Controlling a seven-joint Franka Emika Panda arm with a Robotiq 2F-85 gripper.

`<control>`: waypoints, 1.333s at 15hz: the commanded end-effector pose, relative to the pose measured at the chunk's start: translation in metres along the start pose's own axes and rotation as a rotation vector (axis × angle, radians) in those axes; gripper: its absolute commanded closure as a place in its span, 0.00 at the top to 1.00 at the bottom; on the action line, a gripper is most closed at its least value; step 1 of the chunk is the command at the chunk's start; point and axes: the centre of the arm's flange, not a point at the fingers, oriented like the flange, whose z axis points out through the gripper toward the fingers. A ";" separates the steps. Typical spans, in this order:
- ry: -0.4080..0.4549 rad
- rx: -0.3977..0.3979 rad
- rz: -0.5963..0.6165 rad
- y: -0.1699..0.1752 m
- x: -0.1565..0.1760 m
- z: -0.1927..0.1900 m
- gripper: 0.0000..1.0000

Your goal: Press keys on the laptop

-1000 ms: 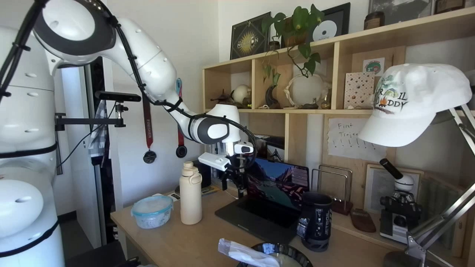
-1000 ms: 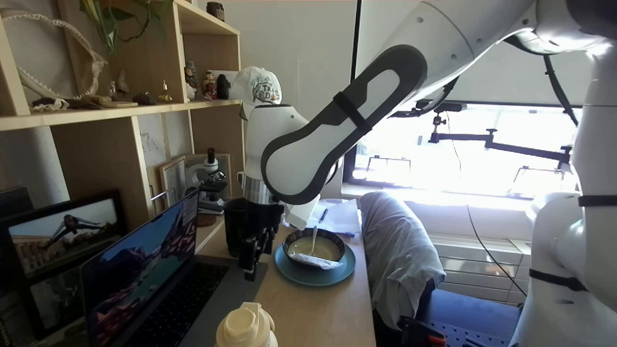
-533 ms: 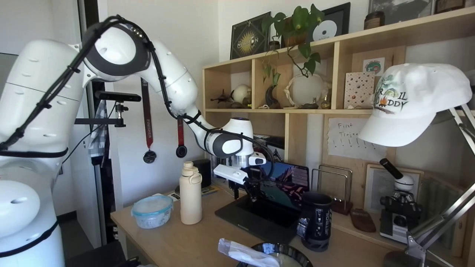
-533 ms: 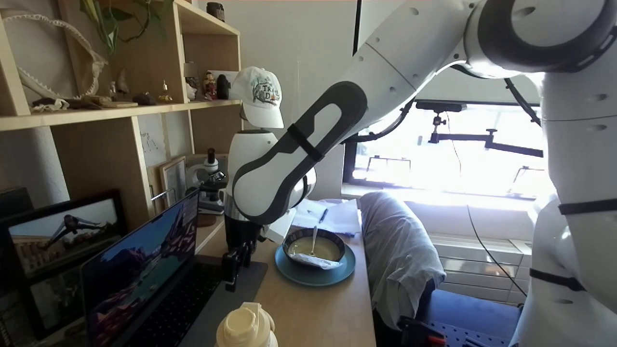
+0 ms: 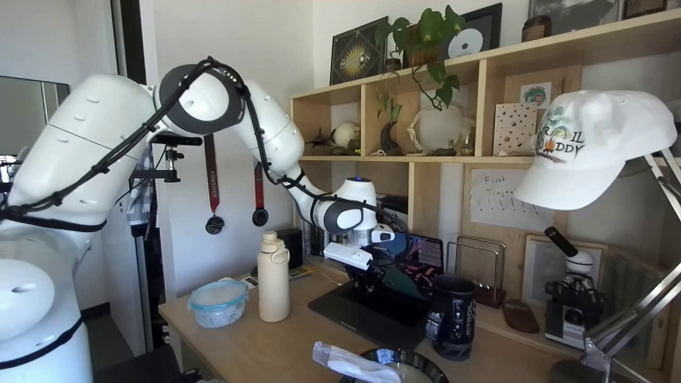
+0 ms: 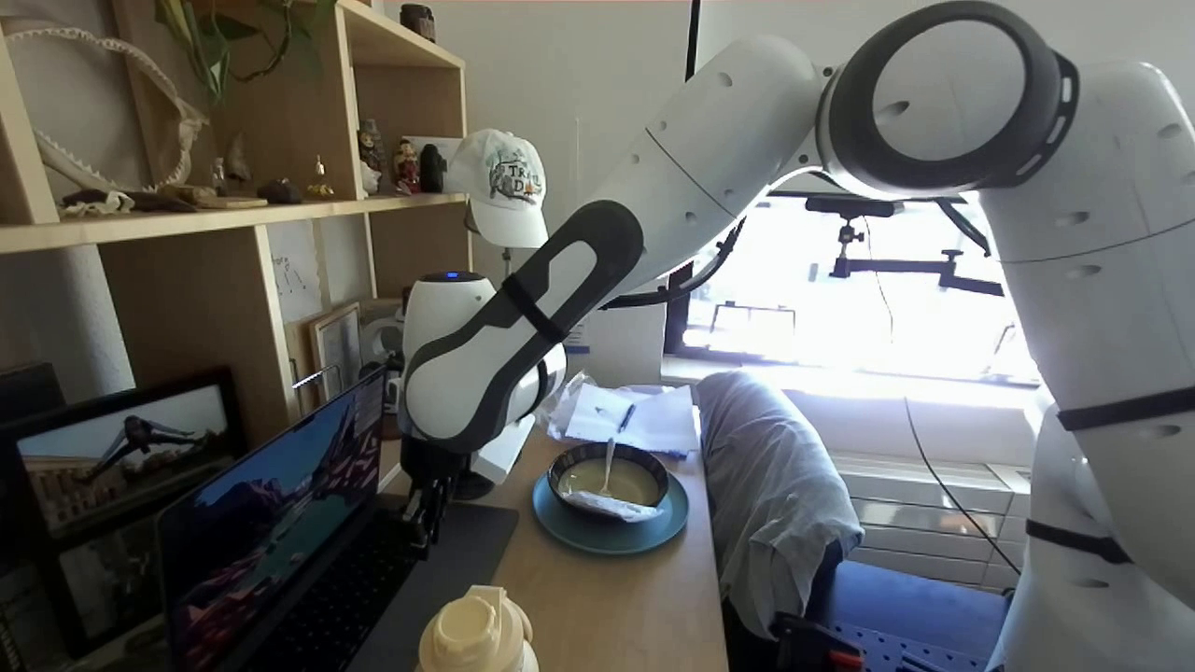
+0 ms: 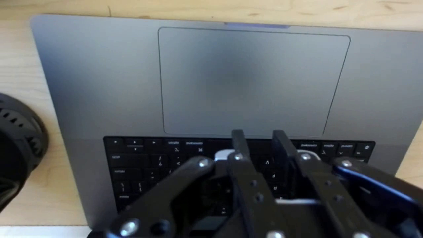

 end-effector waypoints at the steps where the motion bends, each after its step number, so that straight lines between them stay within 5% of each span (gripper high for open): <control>1: 0.030 -0.024 -0.003 0.019 0.015 0.010 0.00; 20: 0.318 -0.208 0.020 0.068 0.038 0.045 0.00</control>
